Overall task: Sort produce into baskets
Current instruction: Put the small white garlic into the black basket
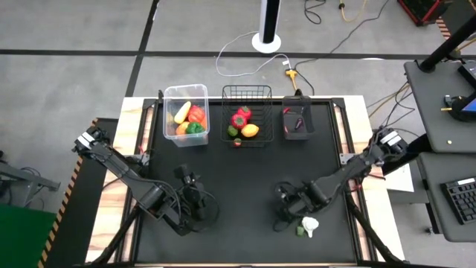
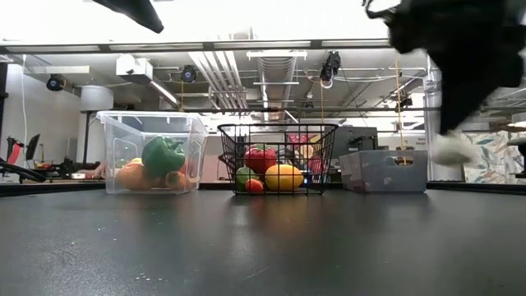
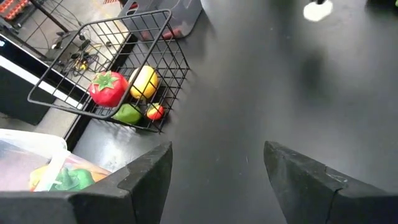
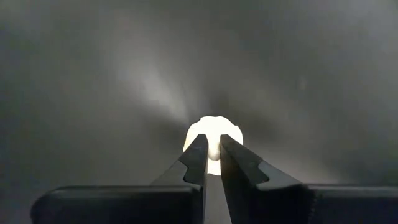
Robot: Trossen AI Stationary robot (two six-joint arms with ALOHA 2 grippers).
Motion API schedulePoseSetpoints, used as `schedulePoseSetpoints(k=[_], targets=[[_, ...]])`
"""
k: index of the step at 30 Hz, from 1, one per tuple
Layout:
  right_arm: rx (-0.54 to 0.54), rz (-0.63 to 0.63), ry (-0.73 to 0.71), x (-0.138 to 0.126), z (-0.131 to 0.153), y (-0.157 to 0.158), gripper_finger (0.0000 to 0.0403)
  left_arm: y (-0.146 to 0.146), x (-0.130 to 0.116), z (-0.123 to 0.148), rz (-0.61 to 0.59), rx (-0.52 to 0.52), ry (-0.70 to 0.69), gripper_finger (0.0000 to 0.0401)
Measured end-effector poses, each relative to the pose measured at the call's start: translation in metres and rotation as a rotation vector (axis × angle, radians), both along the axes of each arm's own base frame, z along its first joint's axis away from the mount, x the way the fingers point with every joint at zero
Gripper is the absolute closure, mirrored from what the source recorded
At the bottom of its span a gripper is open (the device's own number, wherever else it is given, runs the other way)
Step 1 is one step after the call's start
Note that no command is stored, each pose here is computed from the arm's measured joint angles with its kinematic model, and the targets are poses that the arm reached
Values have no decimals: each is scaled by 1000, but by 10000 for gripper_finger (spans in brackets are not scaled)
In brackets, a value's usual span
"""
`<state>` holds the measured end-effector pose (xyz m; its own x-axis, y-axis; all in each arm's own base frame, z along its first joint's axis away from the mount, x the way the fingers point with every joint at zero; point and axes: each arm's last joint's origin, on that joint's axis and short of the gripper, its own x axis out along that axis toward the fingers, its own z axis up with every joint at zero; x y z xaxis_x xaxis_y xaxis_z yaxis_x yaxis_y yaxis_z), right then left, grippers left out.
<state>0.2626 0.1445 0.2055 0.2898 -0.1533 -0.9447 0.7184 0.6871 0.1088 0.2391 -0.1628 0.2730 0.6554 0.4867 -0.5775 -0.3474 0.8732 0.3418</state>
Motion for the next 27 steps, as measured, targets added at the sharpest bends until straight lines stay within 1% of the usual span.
schedulePoseSetpoints(k=[6, 10, 15, 17, 21, 27], targets=[[-118, 88, -64, 27, 22, -28, 376, 0, 0, 0, 0, 0, 0, 165], [-189, 134, -63, 41, 33, -55, 376, 0, 0, 0, 0, 0, 0, 165], [-274, 156, -40, 53, 48, -91, 376, 0, 0, 0, 0, 0, -1, 165], [-315, 146, -16, 53, 56, -102, 376, 0, 0, 0, 0, -1, -1, 165], [-431, 117, 34, 45, 80, -116, 376, -1, 1, 0, 0, -12, -14, 165], [-617, -6, 96, 24, 106, -145, 376, -3, 3, 1, 19, -59, -55, 165]])
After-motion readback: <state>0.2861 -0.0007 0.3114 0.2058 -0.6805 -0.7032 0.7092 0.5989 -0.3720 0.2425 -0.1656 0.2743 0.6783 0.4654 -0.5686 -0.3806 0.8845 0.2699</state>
